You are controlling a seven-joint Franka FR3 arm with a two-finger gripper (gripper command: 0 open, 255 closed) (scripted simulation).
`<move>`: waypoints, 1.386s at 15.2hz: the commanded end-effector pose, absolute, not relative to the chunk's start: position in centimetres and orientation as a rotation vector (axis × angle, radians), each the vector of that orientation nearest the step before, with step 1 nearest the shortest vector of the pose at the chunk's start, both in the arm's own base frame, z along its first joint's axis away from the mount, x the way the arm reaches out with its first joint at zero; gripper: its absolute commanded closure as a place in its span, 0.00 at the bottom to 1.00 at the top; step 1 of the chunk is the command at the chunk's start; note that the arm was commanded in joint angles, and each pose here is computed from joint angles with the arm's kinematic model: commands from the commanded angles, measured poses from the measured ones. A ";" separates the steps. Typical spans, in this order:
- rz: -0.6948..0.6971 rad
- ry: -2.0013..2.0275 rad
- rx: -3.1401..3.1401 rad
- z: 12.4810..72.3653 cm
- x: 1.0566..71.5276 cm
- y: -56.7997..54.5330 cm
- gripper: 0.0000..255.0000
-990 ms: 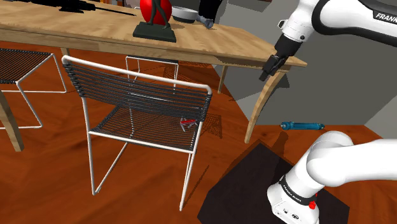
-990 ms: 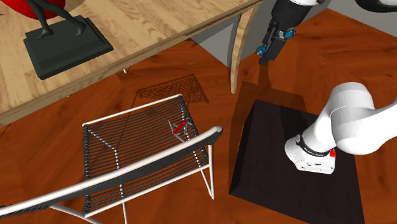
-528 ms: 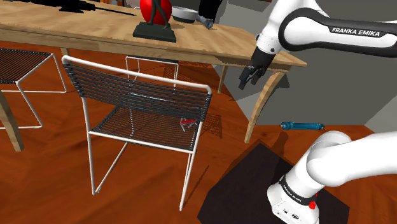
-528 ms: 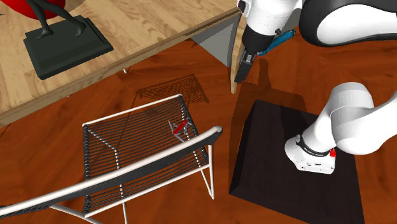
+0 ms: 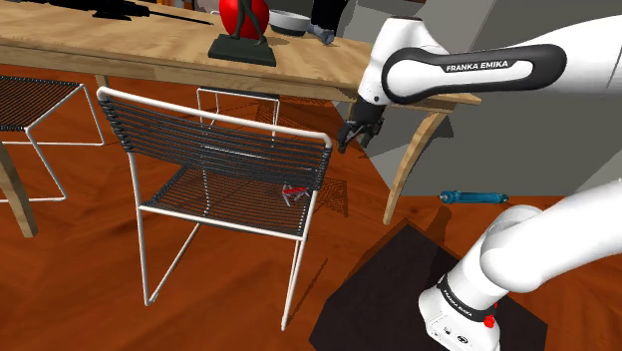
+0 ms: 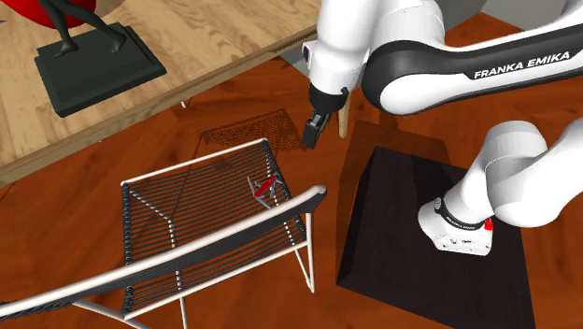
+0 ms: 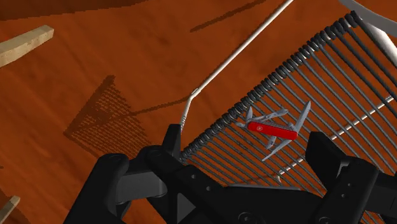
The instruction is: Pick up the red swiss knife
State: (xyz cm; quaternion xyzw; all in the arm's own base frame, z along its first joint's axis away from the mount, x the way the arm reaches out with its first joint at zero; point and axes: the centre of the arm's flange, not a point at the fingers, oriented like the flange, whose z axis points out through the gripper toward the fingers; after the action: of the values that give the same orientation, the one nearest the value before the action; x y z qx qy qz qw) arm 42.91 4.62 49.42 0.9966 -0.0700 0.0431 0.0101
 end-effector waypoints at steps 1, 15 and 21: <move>0.122 -0.260 3.111 47.3 44.6 5.6 0.00; 0.021 -0.532 3.096 34.1 57.1 11.1 0.00; -0.007 -0.608 3.087 29.2 60.6 12.3 0.00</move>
State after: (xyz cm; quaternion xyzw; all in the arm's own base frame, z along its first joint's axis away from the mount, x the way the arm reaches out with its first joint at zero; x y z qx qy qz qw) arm 60.21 12.32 29.83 0.9815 -0.1916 -0.0019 -0.0021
